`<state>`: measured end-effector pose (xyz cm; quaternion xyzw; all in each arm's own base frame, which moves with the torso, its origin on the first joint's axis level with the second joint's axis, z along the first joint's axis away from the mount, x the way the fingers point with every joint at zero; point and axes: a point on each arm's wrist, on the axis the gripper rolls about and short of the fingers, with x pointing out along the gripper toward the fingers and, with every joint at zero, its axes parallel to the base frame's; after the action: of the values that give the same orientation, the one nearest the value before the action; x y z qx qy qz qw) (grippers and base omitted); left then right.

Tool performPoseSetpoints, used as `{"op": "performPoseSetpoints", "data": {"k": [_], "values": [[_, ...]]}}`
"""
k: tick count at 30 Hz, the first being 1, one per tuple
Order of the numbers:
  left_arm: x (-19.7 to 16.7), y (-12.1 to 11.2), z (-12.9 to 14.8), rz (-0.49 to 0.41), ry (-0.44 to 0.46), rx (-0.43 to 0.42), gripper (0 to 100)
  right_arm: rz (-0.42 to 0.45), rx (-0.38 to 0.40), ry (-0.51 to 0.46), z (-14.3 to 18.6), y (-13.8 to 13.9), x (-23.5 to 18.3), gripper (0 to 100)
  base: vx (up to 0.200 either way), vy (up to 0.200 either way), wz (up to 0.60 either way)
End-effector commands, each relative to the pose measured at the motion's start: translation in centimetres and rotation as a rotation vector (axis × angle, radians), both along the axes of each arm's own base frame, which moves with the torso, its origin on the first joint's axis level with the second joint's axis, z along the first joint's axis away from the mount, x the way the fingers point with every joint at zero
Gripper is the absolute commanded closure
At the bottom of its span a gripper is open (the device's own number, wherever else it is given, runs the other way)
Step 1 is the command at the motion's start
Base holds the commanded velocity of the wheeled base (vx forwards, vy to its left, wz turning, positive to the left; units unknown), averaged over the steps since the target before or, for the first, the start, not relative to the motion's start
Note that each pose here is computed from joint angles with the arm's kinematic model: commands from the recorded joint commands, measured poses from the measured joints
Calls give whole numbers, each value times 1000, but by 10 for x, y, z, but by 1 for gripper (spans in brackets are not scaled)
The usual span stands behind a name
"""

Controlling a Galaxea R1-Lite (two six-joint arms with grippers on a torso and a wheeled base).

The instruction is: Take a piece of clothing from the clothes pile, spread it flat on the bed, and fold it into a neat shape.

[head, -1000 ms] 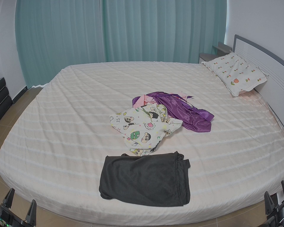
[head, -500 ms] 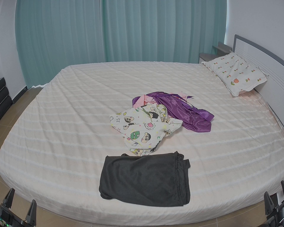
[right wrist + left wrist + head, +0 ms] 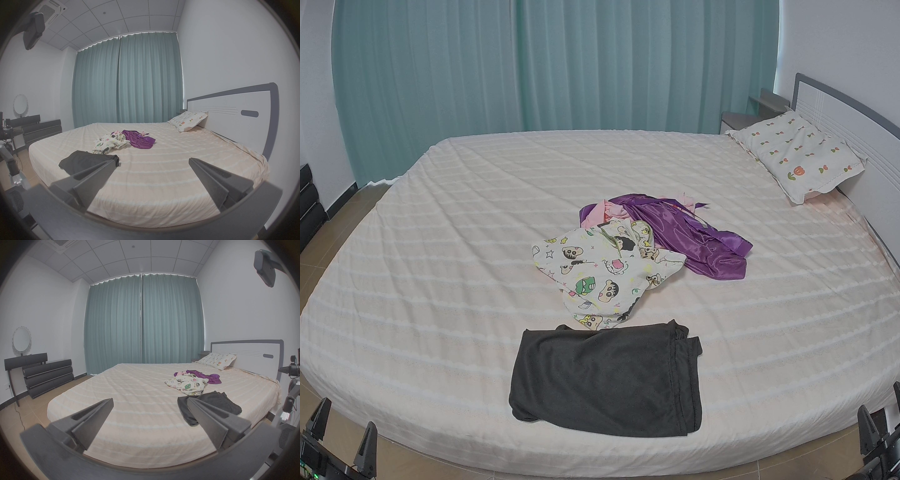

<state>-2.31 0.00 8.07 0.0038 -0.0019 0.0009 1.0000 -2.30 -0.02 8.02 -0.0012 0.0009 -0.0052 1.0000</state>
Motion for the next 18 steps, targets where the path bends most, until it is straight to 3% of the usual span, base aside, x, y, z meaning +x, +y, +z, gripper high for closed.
{"op": "performPoseSetpoints", "data": {"k": [1, 18], "values": [[0, 0, -5, 1, 7, 0, 0, 0, 1, 3, -5, 0, 0, 0, 0, 0, 0], [0, 0, -5, 1, 1, -3, 0, 0, 1, 3, -5, 0, 0, 0, 0, 0, 0]]}}
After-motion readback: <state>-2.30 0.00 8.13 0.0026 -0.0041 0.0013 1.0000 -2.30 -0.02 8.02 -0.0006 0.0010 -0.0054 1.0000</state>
